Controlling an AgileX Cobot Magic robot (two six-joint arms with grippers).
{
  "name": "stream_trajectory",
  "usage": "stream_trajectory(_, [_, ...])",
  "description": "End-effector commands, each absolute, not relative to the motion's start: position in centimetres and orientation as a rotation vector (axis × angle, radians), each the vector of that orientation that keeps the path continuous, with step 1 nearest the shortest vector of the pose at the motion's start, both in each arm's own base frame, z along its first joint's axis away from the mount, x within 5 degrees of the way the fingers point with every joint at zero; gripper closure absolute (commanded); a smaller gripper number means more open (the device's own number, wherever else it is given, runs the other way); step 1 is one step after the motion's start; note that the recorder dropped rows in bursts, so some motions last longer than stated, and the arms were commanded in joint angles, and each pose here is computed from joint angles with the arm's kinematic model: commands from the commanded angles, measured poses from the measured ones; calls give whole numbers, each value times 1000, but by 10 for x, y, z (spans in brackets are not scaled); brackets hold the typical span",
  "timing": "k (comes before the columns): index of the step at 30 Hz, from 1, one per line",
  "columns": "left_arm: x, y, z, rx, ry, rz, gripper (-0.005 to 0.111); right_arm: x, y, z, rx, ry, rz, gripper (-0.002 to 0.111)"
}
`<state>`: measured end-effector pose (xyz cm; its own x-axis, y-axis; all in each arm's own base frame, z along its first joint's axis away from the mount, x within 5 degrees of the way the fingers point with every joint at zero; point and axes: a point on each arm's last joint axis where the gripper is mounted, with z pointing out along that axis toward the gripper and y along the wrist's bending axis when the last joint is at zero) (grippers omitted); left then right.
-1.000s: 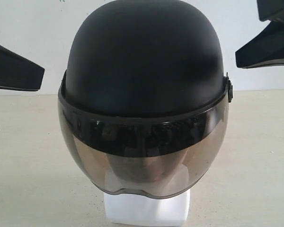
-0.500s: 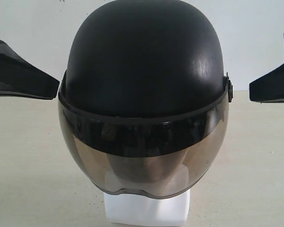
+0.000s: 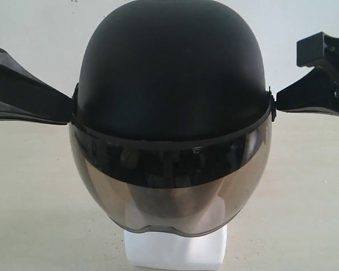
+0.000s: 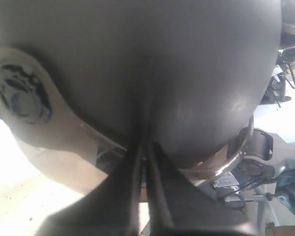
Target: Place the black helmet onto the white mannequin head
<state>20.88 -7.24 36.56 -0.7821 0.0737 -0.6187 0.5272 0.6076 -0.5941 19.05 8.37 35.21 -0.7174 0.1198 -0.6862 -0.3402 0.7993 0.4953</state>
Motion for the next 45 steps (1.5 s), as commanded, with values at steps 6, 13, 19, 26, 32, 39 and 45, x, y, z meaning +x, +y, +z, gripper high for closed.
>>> stream_trajectory(6, [198,-75,374,505,2247,-1092,102,204,88,347,-139,2232,835,108])
stream_trajectory(13, [196,-74,375,502,2249,-1086,102,207,87,349,-116,2196,814,108])
stream_trajectory(19, [196,-74,372,493,2258,-1094,102,208,87,350,-102,2176,833,108])
stream_trajectory(26, [188,-74,360,485,2284,-1107,102,209,87,352,-99,2164,830,108])
stream_trajectory(32, [180,-74,367,494,2259,-1092,102,208,88,351,-103,2173,837,108])
stream_trajectory(39, [158,-72,379,504,2220,-1033,102,192,85,358,-168,2181,823,108])
stream_trajectory(45, [130,-72,395,540,2127,-990,102,158,68,379,-169,2089,666,108])
